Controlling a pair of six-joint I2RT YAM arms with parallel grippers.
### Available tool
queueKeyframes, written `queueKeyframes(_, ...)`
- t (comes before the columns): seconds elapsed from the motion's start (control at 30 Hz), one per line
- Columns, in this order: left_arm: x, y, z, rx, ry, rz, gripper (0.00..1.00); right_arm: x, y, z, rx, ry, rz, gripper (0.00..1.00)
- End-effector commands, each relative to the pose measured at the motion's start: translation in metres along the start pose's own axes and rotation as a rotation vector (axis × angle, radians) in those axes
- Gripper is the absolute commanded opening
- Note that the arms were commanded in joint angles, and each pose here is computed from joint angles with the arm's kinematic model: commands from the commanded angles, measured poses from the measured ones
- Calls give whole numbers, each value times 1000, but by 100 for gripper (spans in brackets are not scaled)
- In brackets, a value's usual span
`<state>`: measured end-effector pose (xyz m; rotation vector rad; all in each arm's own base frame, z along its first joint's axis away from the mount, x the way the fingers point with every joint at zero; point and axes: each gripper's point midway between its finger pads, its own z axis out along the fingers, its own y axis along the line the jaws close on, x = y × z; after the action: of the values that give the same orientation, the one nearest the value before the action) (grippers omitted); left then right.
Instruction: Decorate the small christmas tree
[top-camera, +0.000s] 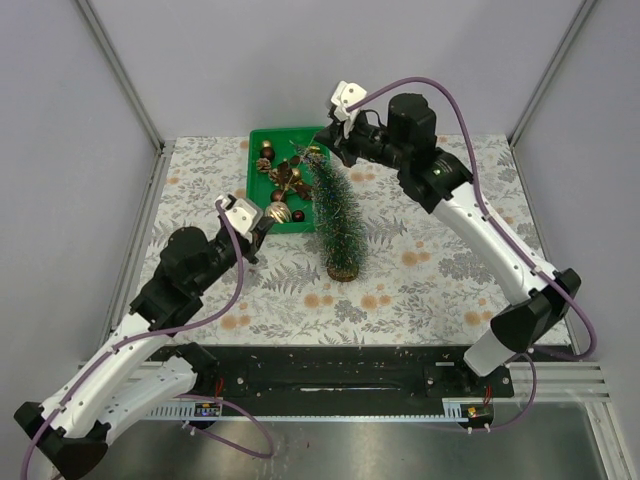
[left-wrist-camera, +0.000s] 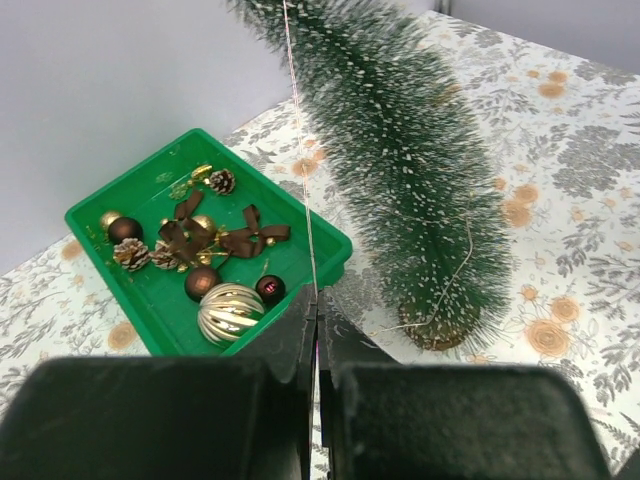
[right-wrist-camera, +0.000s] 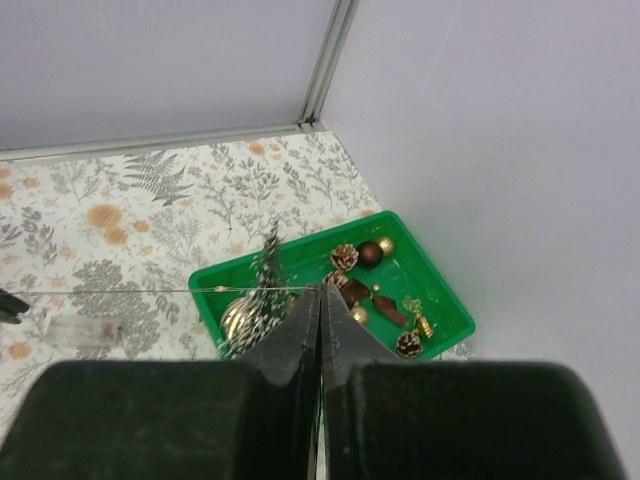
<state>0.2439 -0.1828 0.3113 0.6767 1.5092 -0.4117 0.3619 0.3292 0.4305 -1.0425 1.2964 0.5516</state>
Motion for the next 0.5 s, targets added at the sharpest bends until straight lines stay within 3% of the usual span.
queueKeyframes(0.0, 17, 13, -1, -65, 47, -16, 0, -87, -58, -4, 223, -278, -172, 0)
queueKeyframes(0.47, 12, 47, 17, -213, -17, 20, 1, -82, -86, 56, 237, -309, -193, 0)
